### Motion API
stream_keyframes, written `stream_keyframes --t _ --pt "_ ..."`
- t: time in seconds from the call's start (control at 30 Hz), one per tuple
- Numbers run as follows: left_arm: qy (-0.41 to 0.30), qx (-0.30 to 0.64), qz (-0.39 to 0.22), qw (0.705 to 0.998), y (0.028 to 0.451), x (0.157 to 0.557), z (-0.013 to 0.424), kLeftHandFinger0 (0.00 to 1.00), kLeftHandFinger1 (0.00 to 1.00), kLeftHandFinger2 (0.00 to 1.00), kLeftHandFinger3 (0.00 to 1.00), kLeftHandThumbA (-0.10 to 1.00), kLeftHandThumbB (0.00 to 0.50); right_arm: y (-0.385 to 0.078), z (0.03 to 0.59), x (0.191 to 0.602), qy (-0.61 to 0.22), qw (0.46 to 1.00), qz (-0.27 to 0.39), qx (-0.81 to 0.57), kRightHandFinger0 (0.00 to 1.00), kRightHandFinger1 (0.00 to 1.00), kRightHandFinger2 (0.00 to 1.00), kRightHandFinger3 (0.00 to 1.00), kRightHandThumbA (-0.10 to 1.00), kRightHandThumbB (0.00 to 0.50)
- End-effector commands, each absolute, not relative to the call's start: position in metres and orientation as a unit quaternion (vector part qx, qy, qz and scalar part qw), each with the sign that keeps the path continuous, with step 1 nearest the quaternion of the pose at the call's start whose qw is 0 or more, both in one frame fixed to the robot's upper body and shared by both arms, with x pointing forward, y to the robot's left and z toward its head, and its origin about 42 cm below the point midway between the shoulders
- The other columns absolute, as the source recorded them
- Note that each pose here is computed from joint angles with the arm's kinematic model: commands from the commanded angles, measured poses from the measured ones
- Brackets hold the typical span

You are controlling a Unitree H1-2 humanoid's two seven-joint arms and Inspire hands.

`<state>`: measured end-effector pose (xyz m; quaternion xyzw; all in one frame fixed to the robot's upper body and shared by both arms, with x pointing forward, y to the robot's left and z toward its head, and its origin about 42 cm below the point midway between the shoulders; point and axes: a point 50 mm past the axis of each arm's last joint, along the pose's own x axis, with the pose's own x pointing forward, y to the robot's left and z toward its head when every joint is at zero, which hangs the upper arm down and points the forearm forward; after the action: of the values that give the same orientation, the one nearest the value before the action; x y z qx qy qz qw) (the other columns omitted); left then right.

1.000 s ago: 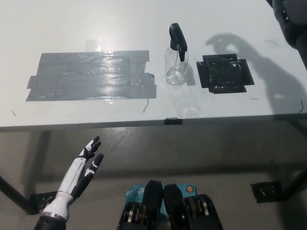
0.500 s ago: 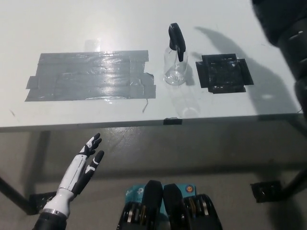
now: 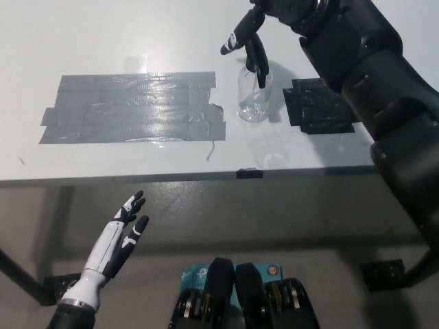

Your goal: The robot grabs the black lid of the spray bottle on the desk and places it on the black area of the desk

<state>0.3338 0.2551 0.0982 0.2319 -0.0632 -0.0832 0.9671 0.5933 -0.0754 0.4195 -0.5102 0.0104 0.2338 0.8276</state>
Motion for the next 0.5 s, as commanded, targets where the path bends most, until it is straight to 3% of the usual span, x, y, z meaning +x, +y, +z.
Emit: stream_keyframes --t 0.0,0.17,0.47 --pt "-0.092 0.231 -0.087 0.965 0.257 0.34 0.111 1.0 1.0 1.0 1.0 1.0 0.068 -0.08 0.448 0.595 -0.001 0.811 0.201 -0.55 1.0 1.0 1.0 1.0 0.88 0.5" --pt "-0.092 0.23 -0.09 0.965 0.258 0.341 0.111 1.0 1.0 1.0 1.0 1.0 0.068 -0.093 0.44 0.598 0.02 0.812 0.197 -0.549 1.0 1.0 1.0 1.0 0.75 0.5" --pt "-0.095 0.233 -0.09 0.964 0.258 0.344 0.113 1.0 1.0 1.0 1.0 1.0 0.076 -0.11 0.439 0.6 0.061 0.79 0.199 -0.577 1.0 1.0 1.0 1.0 0.71 0.5"
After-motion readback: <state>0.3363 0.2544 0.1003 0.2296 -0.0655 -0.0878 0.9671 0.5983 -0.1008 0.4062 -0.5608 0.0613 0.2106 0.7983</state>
